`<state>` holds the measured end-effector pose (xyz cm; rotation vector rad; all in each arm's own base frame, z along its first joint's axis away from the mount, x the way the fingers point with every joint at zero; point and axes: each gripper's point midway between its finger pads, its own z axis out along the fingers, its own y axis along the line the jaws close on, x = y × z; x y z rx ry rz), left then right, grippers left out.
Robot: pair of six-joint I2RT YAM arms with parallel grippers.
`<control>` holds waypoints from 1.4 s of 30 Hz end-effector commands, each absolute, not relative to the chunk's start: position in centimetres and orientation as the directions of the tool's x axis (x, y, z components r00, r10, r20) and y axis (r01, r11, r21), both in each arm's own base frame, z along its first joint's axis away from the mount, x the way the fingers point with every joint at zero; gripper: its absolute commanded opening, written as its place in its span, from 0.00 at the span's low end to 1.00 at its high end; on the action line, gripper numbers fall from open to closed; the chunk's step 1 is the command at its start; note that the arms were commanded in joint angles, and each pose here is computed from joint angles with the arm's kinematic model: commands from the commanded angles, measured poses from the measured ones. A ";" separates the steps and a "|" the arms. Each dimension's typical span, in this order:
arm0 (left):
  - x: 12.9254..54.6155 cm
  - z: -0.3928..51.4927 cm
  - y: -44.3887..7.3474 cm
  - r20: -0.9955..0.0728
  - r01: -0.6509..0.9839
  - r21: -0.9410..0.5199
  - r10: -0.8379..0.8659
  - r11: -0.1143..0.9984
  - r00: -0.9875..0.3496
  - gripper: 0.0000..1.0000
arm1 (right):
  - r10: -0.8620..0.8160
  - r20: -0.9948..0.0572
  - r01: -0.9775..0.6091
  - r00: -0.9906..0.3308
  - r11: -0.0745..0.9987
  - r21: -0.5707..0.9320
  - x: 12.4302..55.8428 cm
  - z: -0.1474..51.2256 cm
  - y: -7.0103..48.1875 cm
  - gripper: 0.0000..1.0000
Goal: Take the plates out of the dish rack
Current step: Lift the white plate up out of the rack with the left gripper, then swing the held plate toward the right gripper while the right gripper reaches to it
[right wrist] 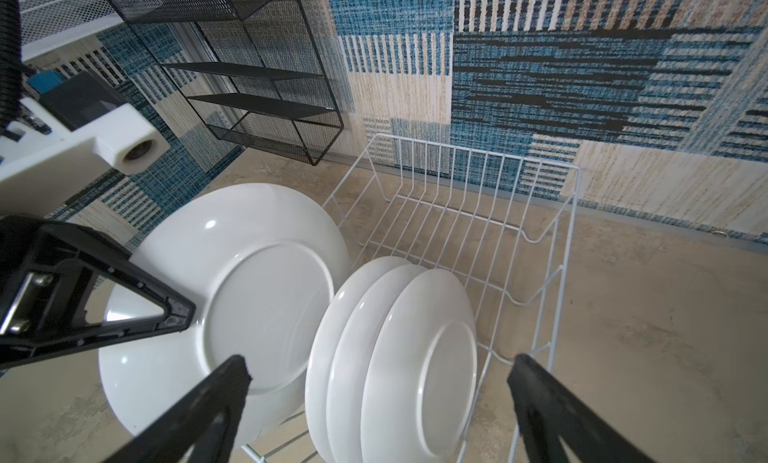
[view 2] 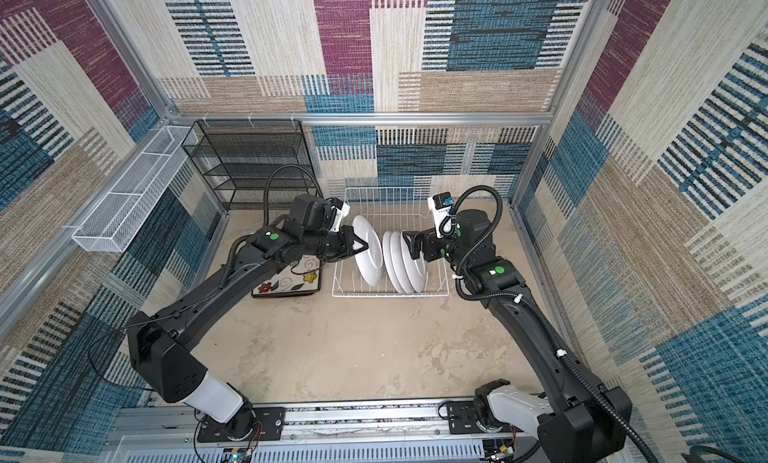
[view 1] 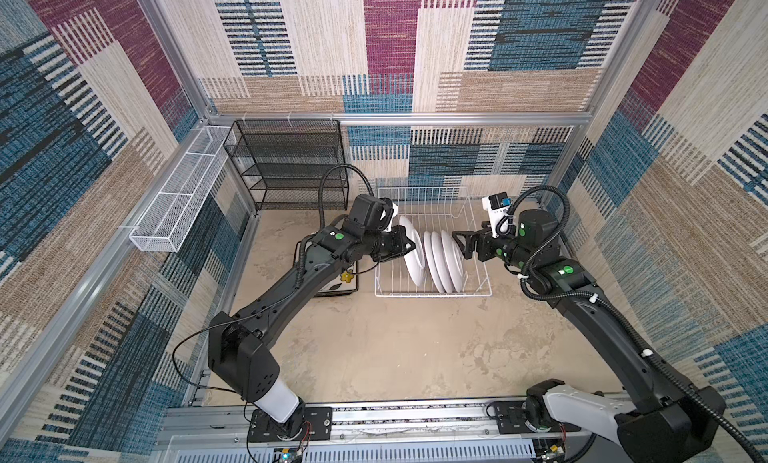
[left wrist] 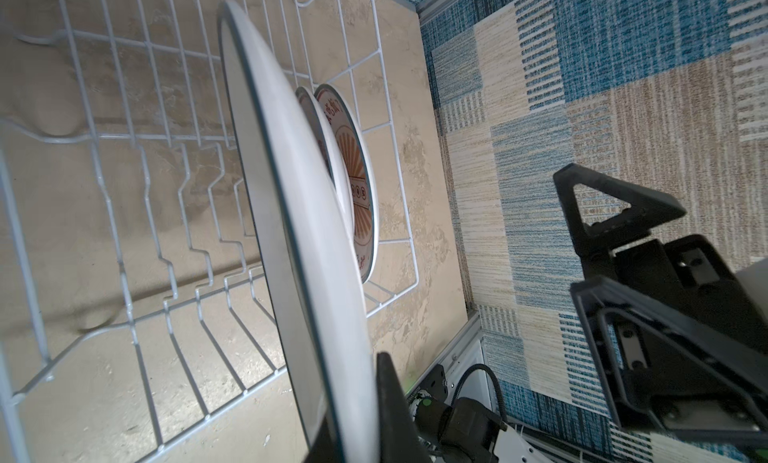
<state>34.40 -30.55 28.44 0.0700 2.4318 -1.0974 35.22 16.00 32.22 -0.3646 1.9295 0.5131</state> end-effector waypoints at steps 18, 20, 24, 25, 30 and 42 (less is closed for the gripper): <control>32.9 37.5 -24.8 -0.890 0.693 0.082 0.366 0.716 -0.273 0.00 | 0.231 -0.792 -0.555 -0.565 0.605 0.572 35.4 38.9 21.3 1.00; 32.8 37.7 -24.3 -0.891 0.685 0.161 0.403 0.710 -0.208 0.00 | 0.246 -0.784 -0.553 -0.571 0.590 0.588 35.4 39.3 21.4 1.00; 32.5 37.6 -23.7 -0.851 0.640 0.359 0.521 0.680 -0.075 0.00 | 0.291 -0.776 -0.527 -0.560 0.598 0.604 36.1 39.9 21.1 1.00; 32.6 37.5 -23.6 -0.834 0.622 0.398 0.548 0.674 -0.060 0.00 | 0.299 -0.774 -0.527 -0.558 0.593 0.609 36.2 40.1 21.1 1.00; 32.7 36.3 -24.1 -0.728 0.562 0.580 0.684 0.590 0.034 0.00 | 0.291 -0.742 -0.534 -0.604 0.543 0.647 36.5 40.1 22.2 1.00; 32.6 33.1 -27.8 -0.461 0.457 0.824 0.866 0.336 0.193 0.00 | 0.239 -0.649 -0.445 -0.723 0.557 0.701 38.9 36.4 23.5 0.88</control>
